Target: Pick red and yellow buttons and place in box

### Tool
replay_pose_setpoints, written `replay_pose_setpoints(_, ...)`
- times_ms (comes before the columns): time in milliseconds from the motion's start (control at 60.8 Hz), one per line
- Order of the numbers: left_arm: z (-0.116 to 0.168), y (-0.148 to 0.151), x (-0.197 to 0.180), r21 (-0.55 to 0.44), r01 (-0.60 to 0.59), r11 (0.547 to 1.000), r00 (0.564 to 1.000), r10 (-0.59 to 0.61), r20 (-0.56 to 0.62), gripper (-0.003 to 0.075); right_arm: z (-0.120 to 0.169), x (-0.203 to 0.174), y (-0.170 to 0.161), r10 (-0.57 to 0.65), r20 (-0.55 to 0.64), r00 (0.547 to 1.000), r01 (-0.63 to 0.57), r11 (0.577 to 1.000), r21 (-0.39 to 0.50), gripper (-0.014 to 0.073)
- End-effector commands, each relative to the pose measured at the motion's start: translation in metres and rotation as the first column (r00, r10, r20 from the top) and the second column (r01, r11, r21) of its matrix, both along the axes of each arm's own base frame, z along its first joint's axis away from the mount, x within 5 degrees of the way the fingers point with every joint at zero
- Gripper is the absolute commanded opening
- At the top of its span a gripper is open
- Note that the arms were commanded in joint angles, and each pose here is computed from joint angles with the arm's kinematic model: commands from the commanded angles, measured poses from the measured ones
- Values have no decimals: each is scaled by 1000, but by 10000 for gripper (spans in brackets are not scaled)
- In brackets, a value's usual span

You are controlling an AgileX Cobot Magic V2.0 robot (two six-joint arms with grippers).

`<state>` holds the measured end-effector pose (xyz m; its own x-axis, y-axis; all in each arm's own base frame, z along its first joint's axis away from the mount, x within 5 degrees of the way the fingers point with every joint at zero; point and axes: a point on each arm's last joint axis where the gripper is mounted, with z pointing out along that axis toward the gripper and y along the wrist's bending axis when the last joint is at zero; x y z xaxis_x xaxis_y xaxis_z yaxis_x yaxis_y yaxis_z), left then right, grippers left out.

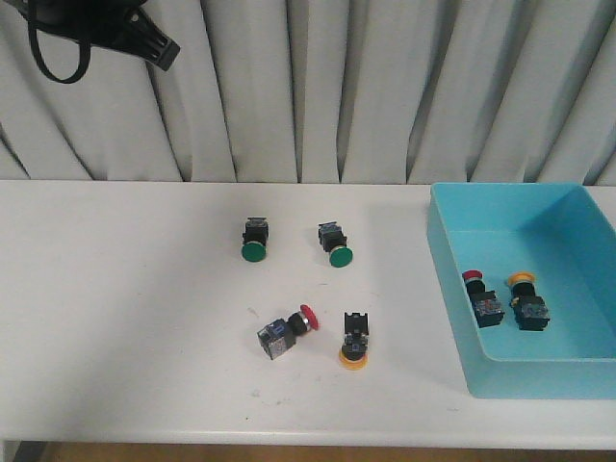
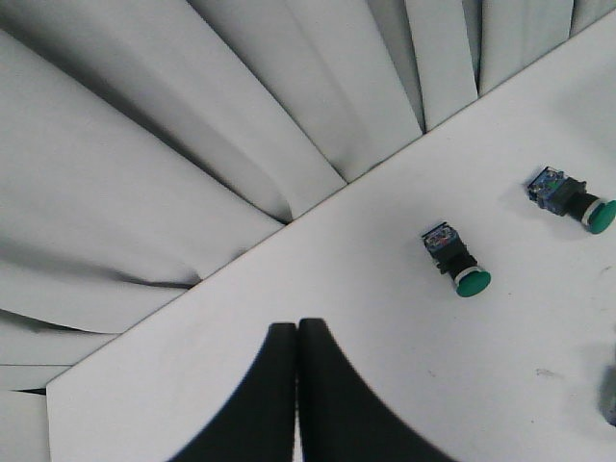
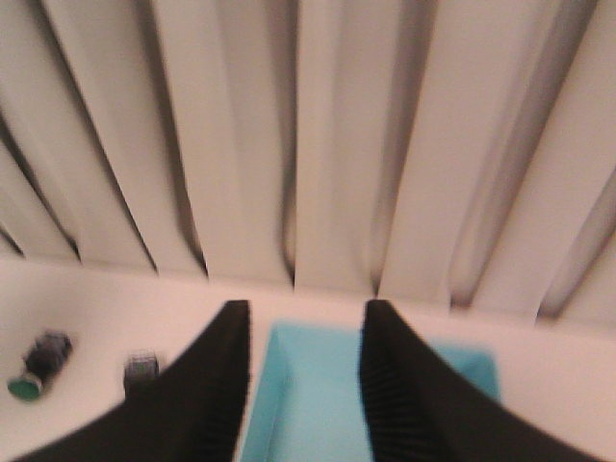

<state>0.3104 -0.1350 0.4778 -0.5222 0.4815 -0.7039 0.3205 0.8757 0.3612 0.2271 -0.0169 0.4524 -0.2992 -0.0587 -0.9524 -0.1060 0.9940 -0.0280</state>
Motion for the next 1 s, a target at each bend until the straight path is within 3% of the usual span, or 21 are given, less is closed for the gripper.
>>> replay_pose_setpoints(0, 23, 4, -11, -52, 22, 998, 993, -16, 114, -6, 39, -50, 13, 30, 215, 976, -15, 998, -68, 83)
replay_pose_setpoints(66, 24, 3, -11, -61, 32, 998, 992, -24, 121, -6, 41, -71, 21, 66, 274, 960, -35, 992, -118, -15)
replay_pose_setpoints(181, 25, 2, -11, -60, 40, 997, 991, -32, 131, -6, 30, -85, 30, 108, 317, 942, -60, 985, -159, -7)
replay_pose_setpoints(461, 26, 2, -10, -63, 43, 997, 989, -34, 142, -6, 29, -84, 31, 89, 381, 920, -45, 991, -125, -4)
replay_pose_setpoints(987, 23, 3, -12, -53, 29, 998, 994, -24, 108, -6, 28, -86, 32, 97, 368, 925, -53, 990, -127, -3)
